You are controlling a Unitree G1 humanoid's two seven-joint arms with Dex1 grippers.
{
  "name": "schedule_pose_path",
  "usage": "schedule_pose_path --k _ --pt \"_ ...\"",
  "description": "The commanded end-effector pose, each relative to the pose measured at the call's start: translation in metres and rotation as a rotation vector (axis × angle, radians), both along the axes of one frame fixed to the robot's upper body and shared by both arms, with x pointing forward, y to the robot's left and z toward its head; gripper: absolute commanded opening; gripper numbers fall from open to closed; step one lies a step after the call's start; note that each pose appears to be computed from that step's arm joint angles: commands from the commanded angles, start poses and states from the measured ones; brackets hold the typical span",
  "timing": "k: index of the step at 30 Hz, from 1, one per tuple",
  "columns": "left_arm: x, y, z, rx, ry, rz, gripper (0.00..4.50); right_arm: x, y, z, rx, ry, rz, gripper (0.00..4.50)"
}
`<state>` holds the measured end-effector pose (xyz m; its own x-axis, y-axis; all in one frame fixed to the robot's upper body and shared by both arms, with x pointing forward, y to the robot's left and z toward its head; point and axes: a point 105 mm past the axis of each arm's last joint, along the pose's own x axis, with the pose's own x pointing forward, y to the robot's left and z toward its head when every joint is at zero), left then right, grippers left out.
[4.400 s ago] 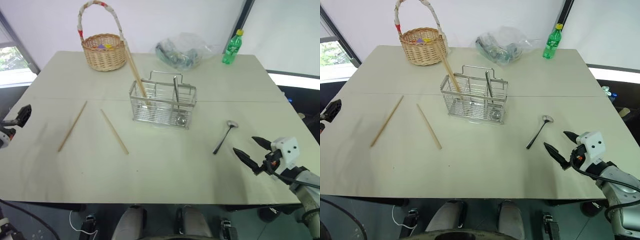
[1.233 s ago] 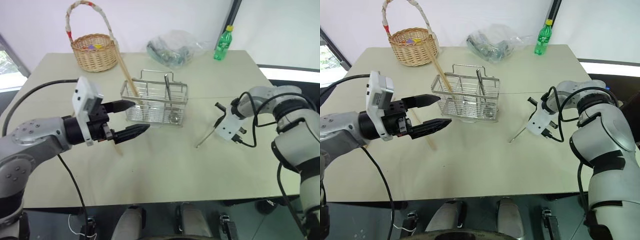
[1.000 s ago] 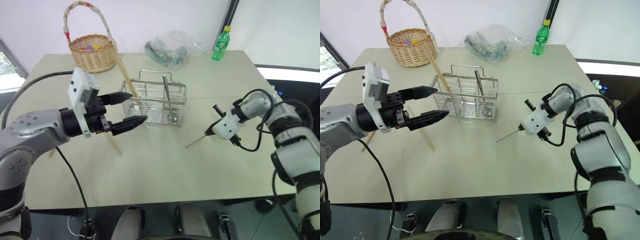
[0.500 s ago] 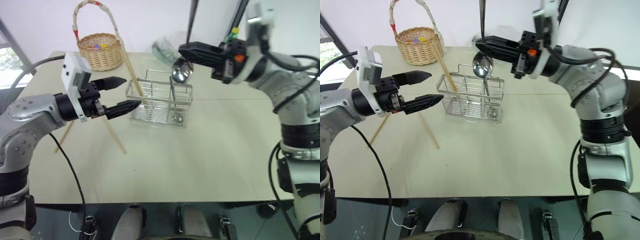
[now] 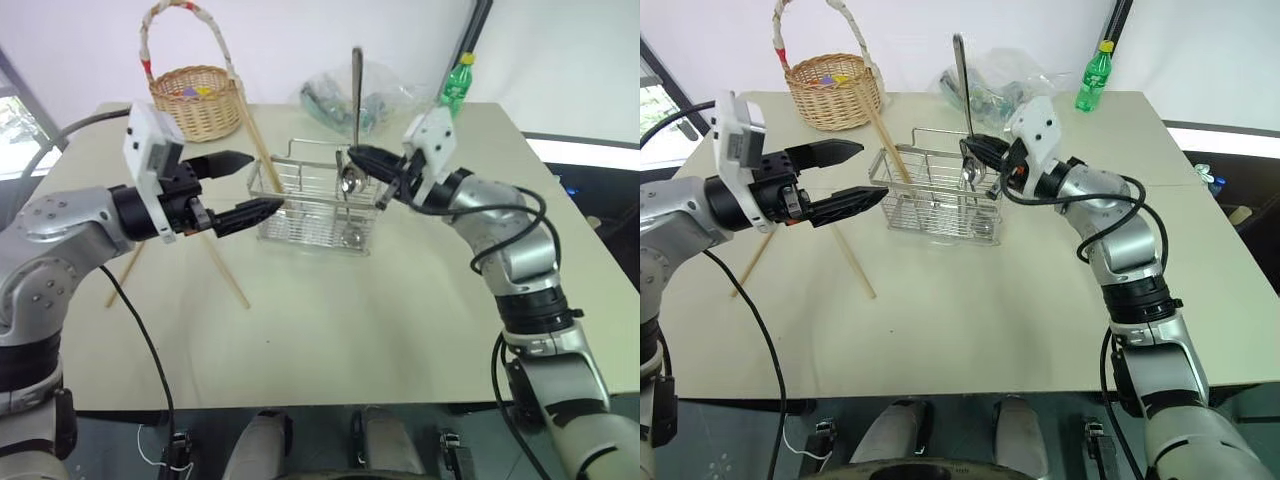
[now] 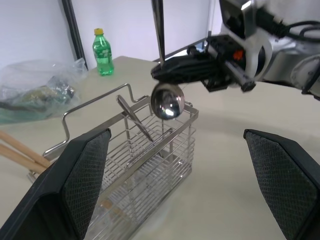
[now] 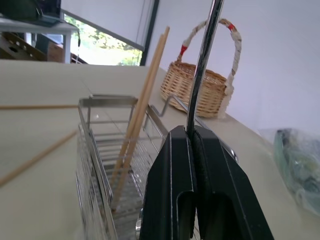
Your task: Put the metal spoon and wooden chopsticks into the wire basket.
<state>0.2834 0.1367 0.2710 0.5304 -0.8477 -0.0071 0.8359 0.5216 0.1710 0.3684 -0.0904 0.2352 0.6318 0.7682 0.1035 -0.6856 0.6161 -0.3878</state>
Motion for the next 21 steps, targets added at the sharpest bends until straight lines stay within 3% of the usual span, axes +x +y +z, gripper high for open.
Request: schedule_pose_path --k 1,4,7,15,21 --pt "-0.005 0.000 0.016 -0.010 -0.067 0.002 4.50 0.000 0.000 0.004 0.027 -0.011 -0.011 0.30" --pt "-0.005 0.000 0.017 -0.016 -0.069 0.006 4.50 0.003 -0.003 0.006 0.040 -0.022 -0.051 1.38" --pt "-0.005 0.001 0.017 -0.025 -0.068 0.010 4.50 0.003 -0.003 0.014 0.050 -0.053 -0.071 2.86" --pt "0.005 0.017 0.018 -0.080 -0.062 0.105 4.50 -0.008 -0.014 0.057 0.141 -0.061 -0.019 2.86" --pt "0.034 0.079 0.021 -0.173 -0.045 0.439 4.50 -0.054 -0.027 0.095 0.194 -0.016 0.232 2.86"
